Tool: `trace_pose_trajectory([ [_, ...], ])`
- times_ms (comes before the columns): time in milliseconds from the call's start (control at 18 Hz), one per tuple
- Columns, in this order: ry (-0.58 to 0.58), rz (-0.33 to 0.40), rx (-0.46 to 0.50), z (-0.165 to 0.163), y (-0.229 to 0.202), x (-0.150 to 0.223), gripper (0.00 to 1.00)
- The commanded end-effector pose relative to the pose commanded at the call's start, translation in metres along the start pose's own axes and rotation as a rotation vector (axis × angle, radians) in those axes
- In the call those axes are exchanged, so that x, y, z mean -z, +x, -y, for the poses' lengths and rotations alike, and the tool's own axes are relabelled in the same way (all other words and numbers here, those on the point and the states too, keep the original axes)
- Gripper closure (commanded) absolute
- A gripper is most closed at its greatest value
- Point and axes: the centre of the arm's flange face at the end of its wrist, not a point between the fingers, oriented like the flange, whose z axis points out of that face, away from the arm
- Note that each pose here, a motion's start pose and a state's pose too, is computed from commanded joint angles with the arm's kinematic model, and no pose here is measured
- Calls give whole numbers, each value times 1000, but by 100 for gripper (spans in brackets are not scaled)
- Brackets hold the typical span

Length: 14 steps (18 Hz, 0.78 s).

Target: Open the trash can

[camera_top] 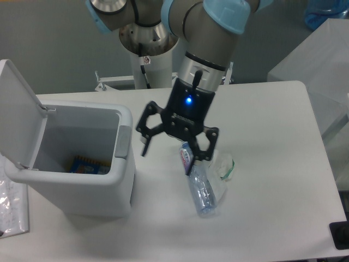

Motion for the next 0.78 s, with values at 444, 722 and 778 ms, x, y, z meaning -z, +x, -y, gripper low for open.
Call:
trace_pose_trajectory([
  [444, -313, 11, -93, -125, -96, -80, 0],
  [722, -564, -40, -150, -177, -135, -113, 0],
  [778, -586, -52, -148, -178, -140, -115, 0],
])
